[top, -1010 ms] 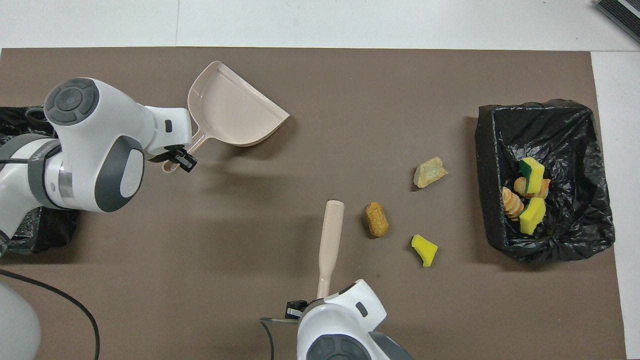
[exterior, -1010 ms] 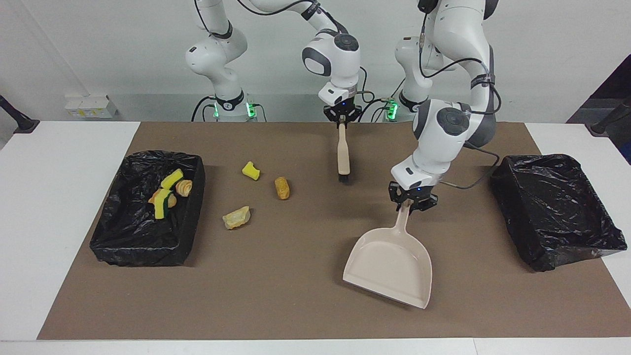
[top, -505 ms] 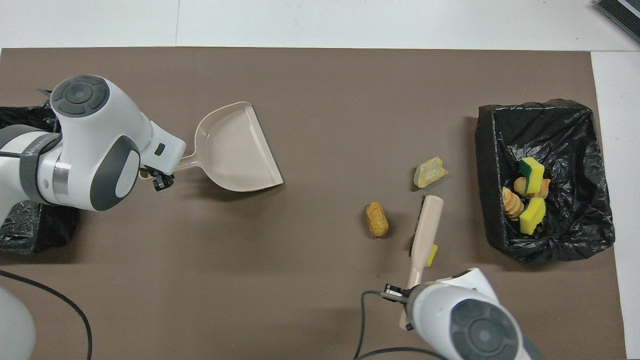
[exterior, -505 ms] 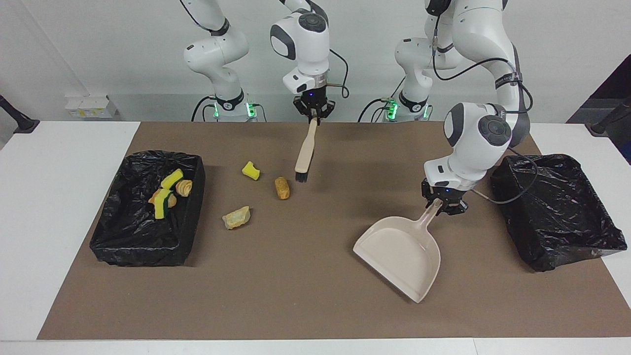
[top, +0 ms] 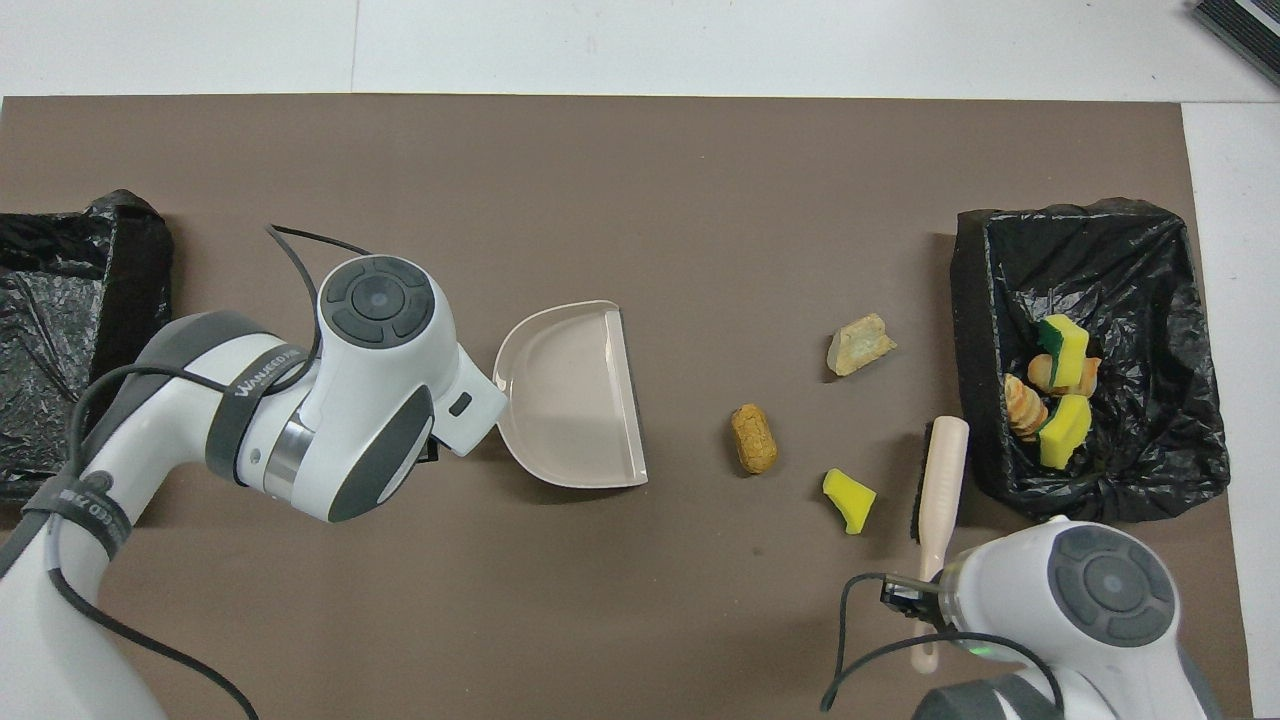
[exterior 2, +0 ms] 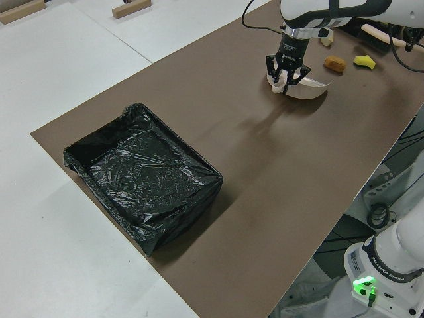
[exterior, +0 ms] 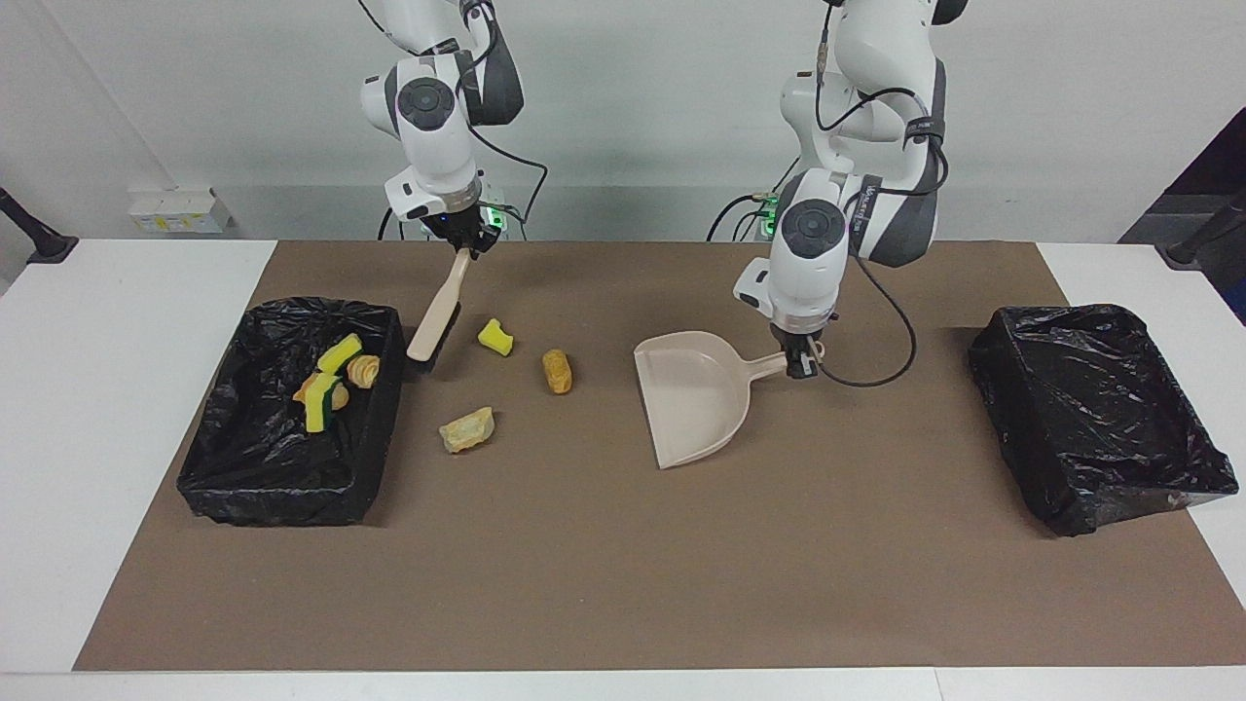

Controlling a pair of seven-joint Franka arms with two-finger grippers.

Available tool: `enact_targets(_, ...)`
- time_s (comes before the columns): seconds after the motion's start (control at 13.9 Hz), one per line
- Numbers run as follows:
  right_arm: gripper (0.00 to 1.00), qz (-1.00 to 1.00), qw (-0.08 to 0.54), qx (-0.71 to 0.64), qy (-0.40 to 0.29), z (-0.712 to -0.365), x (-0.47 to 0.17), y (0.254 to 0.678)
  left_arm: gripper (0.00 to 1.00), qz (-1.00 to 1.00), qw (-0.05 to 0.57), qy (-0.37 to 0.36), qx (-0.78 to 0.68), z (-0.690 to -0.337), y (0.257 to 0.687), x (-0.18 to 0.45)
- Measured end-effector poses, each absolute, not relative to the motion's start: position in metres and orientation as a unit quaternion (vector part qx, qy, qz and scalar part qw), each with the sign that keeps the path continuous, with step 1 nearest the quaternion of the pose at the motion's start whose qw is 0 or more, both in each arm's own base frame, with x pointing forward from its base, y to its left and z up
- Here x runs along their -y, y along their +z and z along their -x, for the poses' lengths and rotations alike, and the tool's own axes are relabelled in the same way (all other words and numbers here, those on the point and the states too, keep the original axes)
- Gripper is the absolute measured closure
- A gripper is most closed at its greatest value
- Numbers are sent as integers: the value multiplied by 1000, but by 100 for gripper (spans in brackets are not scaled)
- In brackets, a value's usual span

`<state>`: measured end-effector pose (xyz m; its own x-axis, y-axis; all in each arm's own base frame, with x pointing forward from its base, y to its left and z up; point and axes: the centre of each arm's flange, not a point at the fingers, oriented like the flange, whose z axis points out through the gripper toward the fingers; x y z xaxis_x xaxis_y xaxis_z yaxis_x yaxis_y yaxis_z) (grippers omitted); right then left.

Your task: Sweep and dump trash in bin

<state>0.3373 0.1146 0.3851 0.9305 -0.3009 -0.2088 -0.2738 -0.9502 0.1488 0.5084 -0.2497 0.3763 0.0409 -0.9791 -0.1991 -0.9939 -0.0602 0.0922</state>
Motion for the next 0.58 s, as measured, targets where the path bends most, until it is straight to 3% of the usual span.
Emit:
enact_targets(0.29, 73, -989, 51, 92, -107, -323, -159, 359, 67, 708, 47, 106, -696, -491, 375, 253)
enact_targets(0.58, 73, -993, 10, 50, -105, -348, -238, 343, 67, 705, 49, 97, -700, -486, 370, 255)
